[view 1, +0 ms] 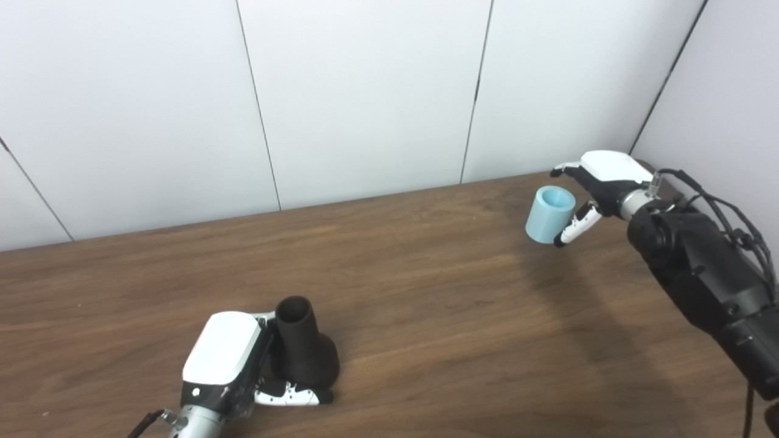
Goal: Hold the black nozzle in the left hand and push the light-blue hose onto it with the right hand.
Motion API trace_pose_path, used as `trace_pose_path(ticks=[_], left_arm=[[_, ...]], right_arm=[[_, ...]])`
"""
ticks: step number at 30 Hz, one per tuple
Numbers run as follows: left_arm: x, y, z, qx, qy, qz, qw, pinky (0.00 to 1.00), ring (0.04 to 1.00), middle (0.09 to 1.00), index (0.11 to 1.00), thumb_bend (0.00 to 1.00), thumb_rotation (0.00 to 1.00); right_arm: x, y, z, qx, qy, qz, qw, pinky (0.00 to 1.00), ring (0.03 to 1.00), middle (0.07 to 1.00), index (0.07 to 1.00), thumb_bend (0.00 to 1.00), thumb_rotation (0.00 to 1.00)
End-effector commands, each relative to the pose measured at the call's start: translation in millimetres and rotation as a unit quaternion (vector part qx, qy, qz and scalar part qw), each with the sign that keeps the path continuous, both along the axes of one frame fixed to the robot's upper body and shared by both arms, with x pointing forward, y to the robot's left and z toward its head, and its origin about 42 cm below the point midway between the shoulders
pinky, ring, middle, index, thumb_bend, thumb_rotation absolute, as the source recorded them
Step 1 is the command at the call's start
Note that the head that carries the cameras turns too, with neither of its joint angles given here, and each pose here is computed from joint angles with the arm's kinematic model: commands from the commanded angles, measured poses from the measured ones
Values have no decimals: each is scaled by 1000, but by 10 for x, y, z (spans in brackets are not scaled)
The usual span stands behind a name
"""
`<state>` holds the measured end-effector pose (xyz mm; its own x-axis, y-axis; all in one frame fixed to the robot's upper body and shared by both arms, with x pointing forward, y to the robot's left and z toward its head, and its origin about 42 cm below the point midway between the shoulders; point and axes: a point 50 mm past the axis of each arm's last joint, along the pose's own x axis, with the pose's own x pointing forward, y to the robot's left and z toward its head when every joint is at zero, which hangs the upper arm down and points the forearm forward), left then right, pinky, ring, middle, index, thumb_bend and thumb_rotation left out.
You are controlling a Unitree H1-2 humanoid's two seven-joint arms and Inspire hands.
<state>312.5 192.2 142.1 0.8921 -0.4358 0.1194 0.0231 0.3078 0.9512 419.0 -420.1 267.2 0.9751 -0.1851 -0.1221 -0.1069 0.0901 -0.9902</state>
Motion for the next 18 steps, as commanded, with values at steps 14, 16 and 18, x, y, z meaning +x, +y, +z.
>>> trace_pose_path(ticks=[14, 16, 18], left_arm=[[-99, 118, -116, 25, 45, 4, 999, 333, 408, 409, 524, 515, 0], [-97, 118, -120, 25, 46, 3, 999, 345, 421, 413, 526, 516, 0], [-95, 116, -121, 27, 47, 3, 999, 342, 417, 412, 525, 516, 0]], right_arm=[[162, -63, 162, 85, -56, -6, 995, 584, 706, 770, 824, 967, 129], [163, -63, 156, 83, -54, -6, 995, 550, 676, 740, 821, 965, 123], [167, -78, 142, 91, -52, -9, 994, 513, 640, 700, 822, 968, 124]])
